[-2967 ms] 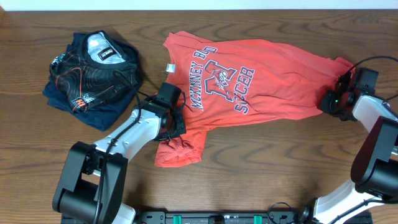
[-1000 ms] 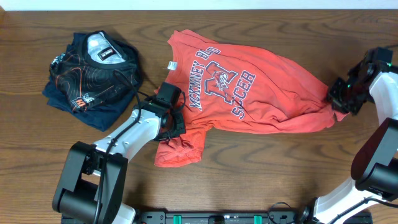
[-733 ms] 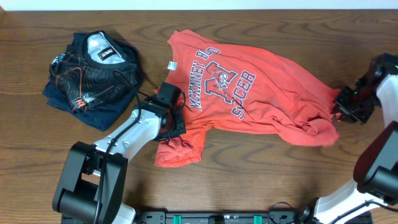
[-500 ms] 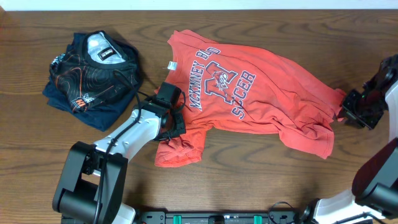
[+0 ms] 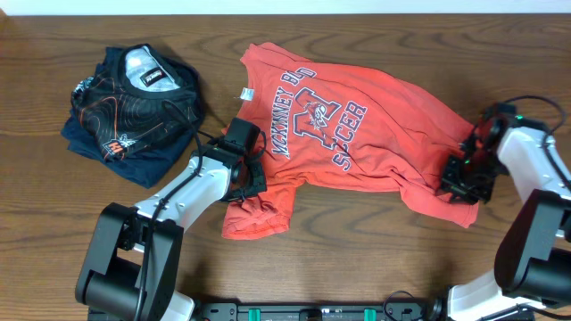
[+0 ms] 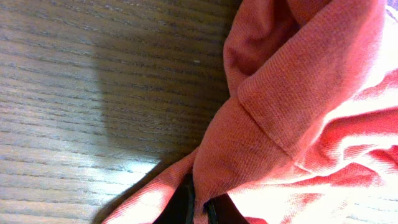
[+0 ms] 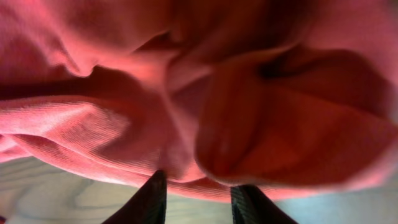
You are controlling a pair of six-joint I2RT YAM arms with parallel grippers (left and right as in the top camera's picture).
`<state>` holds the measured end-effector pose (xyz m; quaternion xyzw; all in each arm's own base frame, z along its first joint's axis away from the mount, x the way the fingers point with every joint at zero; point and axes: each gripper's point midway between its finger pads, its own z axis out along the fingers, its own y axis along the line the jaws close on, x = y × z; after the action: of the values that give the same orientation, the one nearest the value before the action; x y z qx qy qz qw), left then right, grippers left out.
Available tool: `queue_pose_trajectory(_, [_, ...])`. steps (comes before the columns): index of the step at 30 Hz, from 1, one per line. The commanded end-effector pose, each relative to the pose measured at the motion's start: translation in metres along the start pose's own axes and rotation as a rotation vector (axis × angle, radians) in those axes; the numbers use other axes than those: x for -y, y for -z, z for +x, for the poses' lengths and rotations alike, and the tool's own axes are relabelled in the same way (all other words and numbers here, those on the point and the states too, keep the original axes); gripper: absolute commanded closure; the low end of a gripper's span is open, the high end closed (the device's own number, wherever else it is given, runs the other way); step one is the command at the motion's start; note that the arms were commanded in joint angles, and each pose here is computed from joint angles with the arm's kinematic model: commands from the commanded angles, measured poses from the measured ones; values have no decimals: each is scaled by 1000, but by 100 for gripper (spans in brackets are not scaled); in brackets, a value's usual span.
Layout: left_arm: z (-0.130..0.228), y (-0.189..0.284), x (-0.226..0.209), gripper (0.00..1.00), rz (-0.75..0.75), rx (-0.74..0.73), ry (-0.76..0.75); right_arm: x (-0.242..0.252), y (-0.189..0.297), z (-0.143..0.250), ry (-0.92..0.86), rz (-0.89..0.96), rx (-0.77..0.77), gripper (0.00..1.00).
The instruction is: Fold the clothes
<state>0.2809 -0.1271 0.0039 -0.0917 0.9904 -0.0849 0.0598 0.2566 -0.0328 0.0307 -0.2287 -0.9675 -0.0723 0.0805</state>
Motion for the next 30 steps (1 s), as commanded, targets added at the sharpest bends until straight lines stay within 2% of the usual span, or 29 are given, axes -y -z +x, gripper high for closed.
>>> queue_pose_trajectory(1, [1, -3, -5, 93, -17, -4, 6, -15, -8, 1, 80, -12, 18, 62])
queue_pose_trajectory(4, [2, -3, -5, 93, -17, -5, 6, -17, -14, -9, 120, 35, 78, 50])
queue_pose_trajectory(6, [2, -3, -5, 93, -17, -5, 6, -16, -17, -14, 137, 66, 112, 39])
queue_pose_trajectory(9, [2, -3, -5, 92, -17, -4, 6, -16, -21, -16, 150, 83, 126, 33])
queue_pose_trajectory(12, [2, -3, -5, 92, -17, -5, 6, -16, -27, -7, 156, 87, 100, 32])
queue_pose_trajectory(16, [2, -3, -5, 92, -17, -5, 6, -9, -34, 19, 143, 108, 2, 45])
queue_pose_trajectory(18, [2, -3, -5, 92, -17, -5, 6, -10, -34, 38, 132, 93, -75, 69])
queue_pose_trajectory(19, [2, -3, -5, 92, -18, -5, 6, -13, -32, 47, 130, 69, -116, 87])
queue_pose_trajectory(20, [2, -3, -5, 92, -18, -5, 6, -18, -30, 59, 136, 33, -166, 96])
queue_pose_trajectory(23, [2, -3, -5, 92, -18, -5, 6, -42, -17, 82, 232, -129, -271, 99])
queue_pose_trajectory(26, [2, -3, -5, 92, -18, -5, 5, -83, 18, 92, 412, -399, -290, 99])
queue_pose_trajectory(30, [2, -3, -5, 92, -17, -4, 6, -91, 46, 41, 375, -377, -100, 98])
